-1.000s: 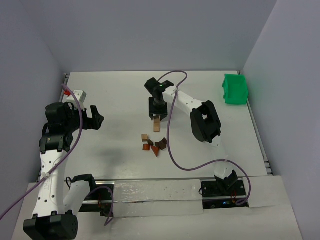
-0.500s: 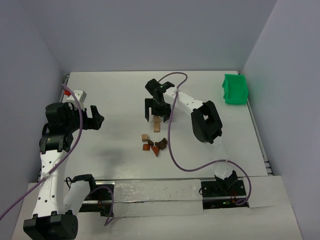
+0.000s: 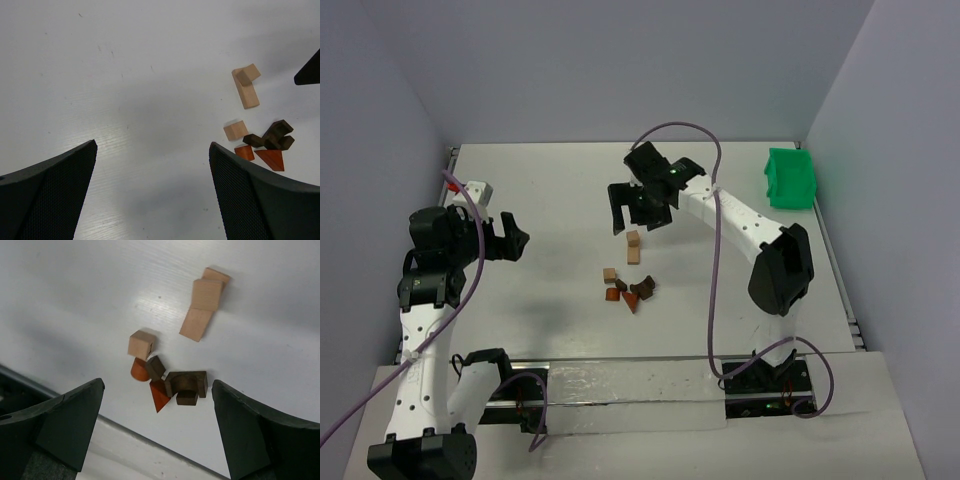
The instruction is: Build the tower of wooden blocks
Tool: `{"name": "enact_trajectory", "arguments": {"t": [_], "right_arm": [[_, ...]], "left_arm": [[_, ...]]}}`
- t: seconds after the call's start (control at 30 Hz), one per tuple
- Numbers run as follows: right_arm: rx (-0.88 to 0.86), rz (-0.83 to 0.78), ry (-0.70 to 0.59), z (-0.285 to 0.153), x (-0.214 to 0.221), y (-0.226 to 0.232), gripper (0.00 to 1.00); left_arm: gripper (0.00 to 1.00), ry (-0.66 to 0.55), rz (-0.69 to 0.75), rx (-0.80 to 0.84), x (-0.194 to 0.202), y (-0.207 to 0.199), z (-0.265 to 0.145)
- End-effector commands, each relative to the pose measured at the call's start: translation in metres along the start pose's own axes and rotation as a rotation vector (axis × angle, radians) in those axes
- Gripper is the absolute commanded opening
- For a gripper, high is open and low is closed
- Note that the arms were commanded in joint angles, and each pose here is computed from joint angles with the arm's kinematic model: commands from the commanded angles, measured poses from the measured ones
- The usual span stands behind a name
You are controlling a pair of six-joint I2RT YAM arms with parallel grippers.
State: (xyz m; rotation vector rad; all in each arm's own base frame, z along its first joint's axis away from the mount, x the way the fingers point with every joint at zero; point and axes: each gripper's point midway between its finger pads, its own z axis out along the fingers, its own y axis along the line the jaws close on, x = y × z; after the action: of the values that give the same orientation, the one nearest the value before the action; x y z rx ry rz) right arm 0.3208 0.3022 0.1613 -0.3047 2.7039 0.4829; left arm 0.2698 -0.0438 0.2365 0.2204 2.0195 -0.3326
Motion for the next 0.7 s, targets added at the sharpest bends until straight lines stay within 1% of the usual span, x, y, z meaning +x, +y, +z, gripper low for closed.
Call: {"name": "enact_trajectory", "arguments": {"t": [0.0, 0.1, 0.17, 0.2, 0.27, 0.47, 0.5, 0.67], "right_arm": [[-0.155, -0.193, -0.003, -0.016, 0.004, 0.022, 0.96], [-0.197, -0.285, 0.033, -0.017, 0.013, 0.03, 0.97], [-0.184, -0.343, 0.057, -0.013, 0.018, 0.03, 1.0], [-0.182, -0.35, 0.066, -0.013, 0.02, 0.033, 1.0], [-0.173, -0.428, 0.074, -0.012, 0.026, 0.041, 1.0], [-0.151, -0.596, 0.073, -0.009, 0.036, 0.055, 1.0], [-0.159, -0.629, 0.093, -0.006, 0.04, 0.058, 1.0], [-0.203, -0.703, 0.137, 0.001, 0.047, 0.072, 1.0]], "left_arm": [[0.99, -0.051, 0.03, 0.061, -0.014, -0.013, -0.005], [0.99, -0.049, 0.03, 0.074, -0.014, -0.015, -0.006], [0.99, -0.049, 0.031, 0.08, -0.014, -0.016, -0.006], [0.99, -0.051, 0.031, 0.079, -0.015, -0.016, -0.006], [0.99, -0.049, 0.029, 0.081, -0.014, -0.016, -0.006], [0.99, -0.049, 0.028, 0.085, -0.015, -0.017, -0.006], [0.99, -0.051, 0.027, 0.087, -0.016, -0.018, -0.007], [0.99, -0.059, 0.03, 0.105, -0.018, -0.022, -0.01]]}}
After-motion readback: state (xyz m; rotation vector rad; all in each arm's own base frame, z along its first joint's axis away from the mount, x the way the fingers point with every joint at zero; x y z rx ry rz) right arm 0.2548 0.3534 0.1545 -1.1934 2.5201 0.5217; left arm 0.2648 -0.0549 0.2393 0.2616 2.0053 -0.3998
